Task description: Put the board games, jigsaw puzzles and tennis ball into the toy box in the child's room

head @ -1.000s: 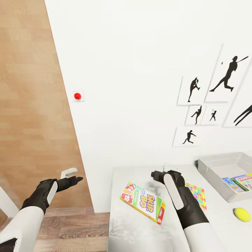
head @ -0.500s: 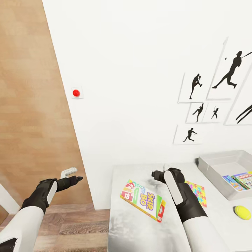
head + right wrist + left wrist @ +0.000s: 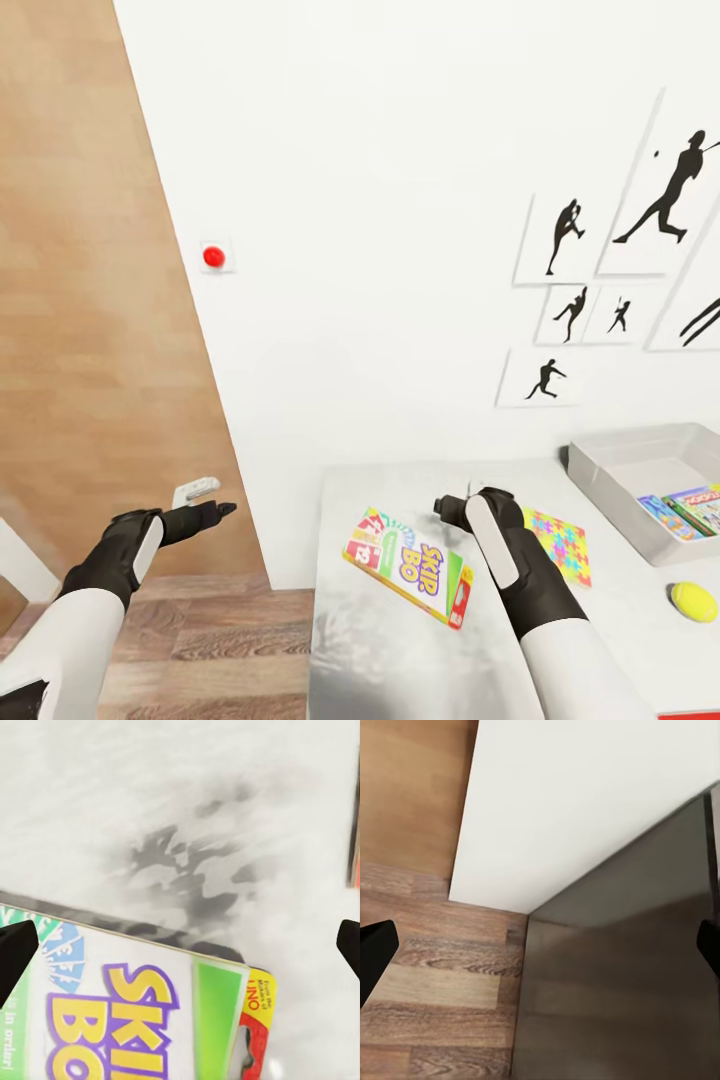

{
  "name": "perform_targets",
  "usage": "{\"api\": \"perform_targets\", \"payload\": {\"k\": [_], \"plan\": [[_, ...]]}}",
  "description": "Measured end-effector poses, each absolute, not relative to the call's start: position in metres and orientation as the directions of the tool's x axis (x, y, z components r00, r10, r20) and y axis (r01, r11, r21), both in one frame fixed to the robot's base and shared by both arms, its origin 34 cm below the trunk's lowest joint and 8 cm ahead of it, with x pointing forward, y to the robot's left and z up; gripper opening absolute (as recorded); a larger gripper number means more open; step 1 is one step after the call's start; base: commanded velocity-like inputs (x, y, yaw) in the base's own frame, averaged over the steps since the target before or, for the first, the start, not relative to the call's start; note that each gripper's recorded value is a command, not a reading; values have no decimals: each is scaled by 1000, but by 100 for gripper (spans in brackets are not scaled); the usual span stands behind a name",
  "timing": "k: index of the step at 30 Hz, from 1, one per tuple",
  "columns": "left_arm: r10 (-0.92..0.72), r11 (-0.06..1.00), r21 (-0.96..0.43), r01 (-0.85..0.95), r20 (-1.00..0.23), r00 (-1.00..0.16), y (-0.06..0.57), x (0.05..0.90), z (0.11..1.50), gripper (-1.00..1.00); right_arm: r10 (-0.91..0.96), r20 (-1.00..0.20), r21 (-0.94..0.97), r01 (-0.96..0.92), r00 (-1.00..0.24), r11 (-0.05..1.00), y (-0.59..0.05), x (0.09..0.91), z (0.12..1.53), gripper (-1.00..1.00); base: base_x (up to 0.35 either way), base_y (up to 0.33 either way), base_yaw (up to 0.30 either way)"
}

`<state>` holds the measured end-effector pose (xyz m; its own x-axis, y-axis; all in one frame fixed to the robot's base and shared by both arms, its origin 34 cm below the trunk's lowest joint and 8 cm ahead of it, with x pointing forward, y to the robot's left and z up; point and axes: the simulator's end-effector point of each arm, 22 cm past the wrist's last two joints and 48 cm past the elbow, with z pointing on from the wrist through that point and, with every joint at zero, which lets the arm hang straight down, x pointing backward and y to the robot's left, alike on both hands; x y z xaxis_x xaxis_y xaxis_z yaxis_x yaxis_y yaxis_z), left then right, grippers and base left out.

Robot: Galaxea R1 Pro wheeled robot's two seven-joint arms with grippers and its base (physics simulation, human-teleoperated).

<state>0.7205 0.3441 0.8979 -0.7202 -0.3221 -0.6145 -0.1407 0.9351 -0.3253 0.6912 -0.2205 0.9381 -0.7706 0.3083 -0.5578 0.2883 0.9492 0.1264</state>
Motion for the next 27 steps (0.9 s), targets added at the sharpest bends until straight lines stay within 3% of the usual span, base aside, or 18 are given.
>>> {"api": "perform_targets", "payload": {"k": [27], "plan": [[-321, 936, -316, -156, -585, -745, 347, 716, 872, 100, 310, -515, 109, 298, -799, 948, -222, 686, 908, 100, 0, 0, 0]]}}
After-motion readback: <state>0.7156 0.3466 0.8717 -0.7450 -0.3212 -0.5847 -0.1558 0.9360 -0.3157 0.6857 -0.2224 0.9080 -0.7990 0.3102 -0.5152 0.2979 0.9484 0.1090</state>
